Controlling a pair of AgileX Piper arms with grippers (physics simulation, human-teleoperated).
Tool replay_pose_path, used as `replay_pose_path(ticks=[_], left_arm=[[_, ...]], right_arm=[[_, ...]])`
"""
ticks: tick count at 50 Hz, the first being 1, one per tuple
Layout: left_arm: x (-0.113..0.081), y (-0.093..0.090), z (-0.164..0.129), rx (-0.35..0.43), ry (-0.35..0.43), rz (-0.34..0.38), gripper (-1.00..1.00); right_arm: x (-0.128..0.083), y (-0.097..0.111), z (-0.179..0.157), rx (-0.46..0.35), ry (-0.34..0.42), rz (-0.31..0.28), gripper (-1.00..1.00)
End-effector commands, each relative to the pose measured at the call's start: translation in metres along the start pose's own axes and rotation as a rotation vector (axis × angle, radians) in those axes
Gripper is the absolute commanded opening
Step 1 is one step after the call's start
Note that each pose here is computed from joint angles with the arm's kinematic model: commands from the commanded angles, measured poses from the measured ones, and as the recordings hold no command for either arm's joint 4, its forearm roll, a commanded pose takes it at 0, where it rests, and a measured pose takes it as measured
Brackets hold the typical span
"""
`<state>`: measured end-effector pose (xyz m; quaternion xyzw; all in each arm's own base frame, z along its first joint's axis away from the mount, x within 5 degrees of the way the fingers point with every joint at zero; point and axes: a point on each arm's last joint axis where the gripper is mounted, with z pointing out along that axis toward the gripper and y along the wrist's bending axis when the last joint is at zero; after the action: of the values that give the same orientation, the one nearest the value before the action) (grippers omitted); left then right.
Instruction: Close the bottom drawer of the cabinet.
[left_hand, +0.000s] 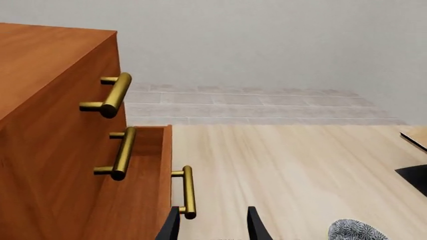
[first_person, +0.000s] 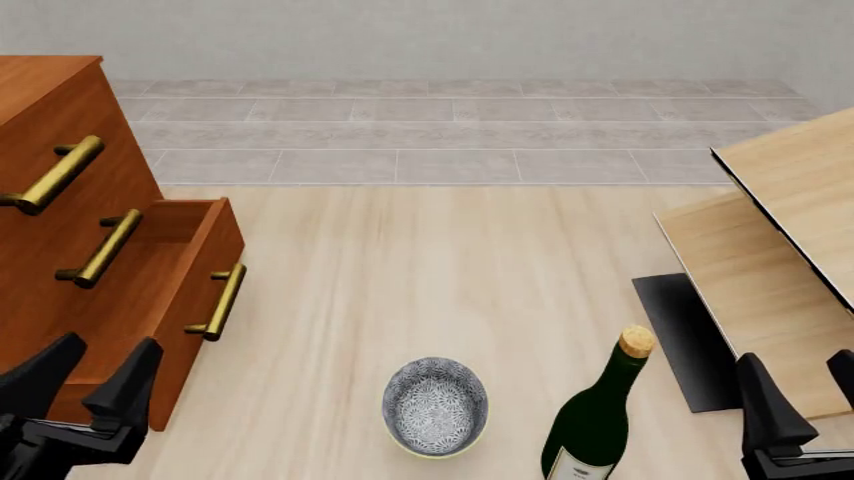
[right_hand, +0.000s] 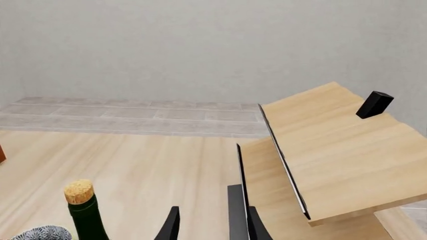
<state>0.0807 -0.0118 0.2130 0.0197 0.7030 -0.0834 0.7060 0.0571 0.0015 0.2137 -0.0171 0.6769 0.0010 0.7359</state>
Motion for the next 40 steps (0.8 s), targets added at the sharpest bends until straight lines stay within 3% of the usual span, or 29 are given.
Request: replay_pose_path(ticks=[1,20,40], left_arm=[[0.007,-0.009,0.023,0.088,0.068,-0.028,1.0],[0.035,-0.034,0.061,0.235,0.167,-0.01,1.0],[0.077,-0.045,0.095,0.24,0.288,-0.079,1.0]], right_arm=[[0.0,0.0,0.0,-0.001,0.002,-0.01,1.0],[0.0,0.0,0.002,-0.004,0.006,-0.016,1.0],[0.0,0.0,0.003,-0.001,0.01,-0.017,1.0]])
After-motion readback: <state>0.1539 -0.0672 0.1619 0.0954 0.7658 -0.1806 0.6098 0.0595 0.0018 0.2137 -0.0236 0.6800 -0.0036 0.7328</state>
